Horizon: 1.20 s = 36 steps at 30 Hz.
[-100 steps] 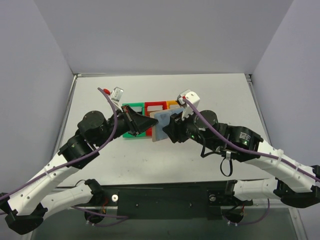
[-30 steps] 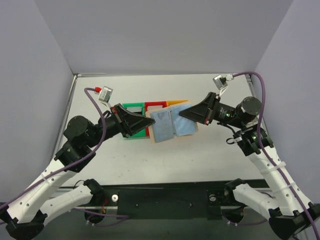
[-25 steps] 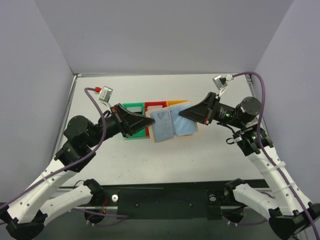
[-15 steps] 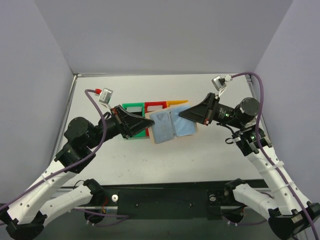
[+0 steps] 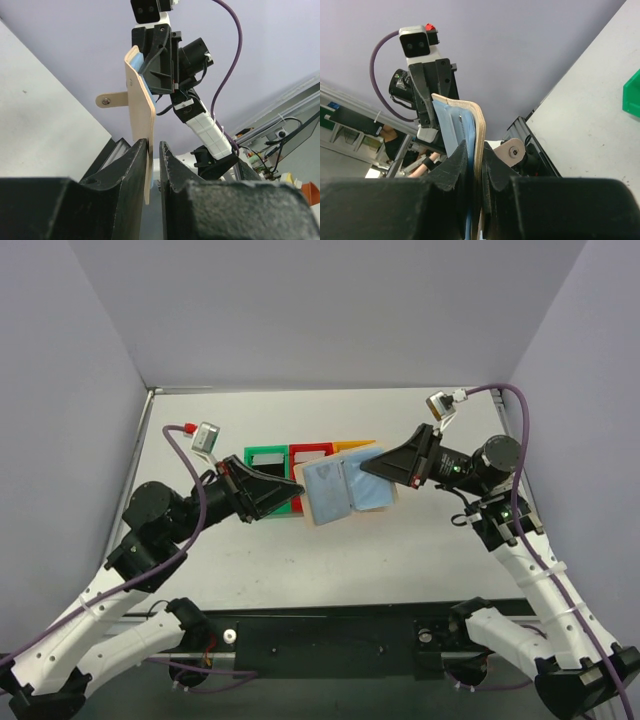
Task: Take the credit cards out of the card holder
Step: Remove the credit card from the card holder.
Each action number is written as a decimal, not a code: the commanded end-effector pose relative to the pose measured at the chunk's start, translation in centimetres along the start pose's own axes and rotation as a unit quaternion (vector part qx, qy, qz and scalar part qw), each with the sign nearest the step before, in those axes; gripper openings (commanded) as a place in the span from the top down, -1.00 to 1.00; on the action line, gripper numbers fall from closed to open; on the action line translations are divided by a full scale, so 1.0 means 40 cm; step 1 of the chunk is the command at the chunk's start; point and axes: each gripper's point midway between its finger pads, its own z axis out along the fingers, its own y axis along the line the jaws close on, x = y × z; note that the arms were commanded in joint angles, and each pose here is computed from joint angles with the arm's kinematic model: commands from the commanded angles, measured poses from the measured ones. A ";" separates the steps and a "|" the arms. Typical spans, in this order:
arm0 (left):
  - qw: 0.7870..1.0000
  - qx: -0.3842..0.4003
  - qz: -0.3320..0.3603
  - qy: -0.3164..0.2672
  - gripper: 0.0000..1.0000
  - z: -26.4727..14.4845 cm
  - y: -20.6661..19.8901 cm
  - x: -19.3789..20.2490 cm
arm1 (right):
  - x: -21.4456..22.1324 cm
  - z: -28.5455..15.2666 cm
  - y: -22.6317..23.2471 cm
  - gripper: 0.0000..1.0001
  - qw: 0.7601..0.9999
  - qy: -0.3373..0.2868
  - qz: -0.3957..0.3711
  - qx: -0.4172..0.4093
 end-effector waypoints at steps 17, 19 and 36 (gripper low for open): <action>0.999 0.035 0.008 -0.014 0.35 0.007 -0.052 -0.030 | -0.033 -0.016 0.052 1.00 0.998 -0.031 -0.046 -0.022; 0.999 0.039 0.007 -0.013 0.35 0.011 -0.054 -0.029 | -0.030 -0.018 0.049 1.00 0.998 -0.029 -0.048 -0.017; 0.999 0.038 0.010 -0.020 0.44 -0.004 -0.055 -0.031 | -0.030 -0.019 0.050 1.00 0.998 -0.030 -0.050 -0.017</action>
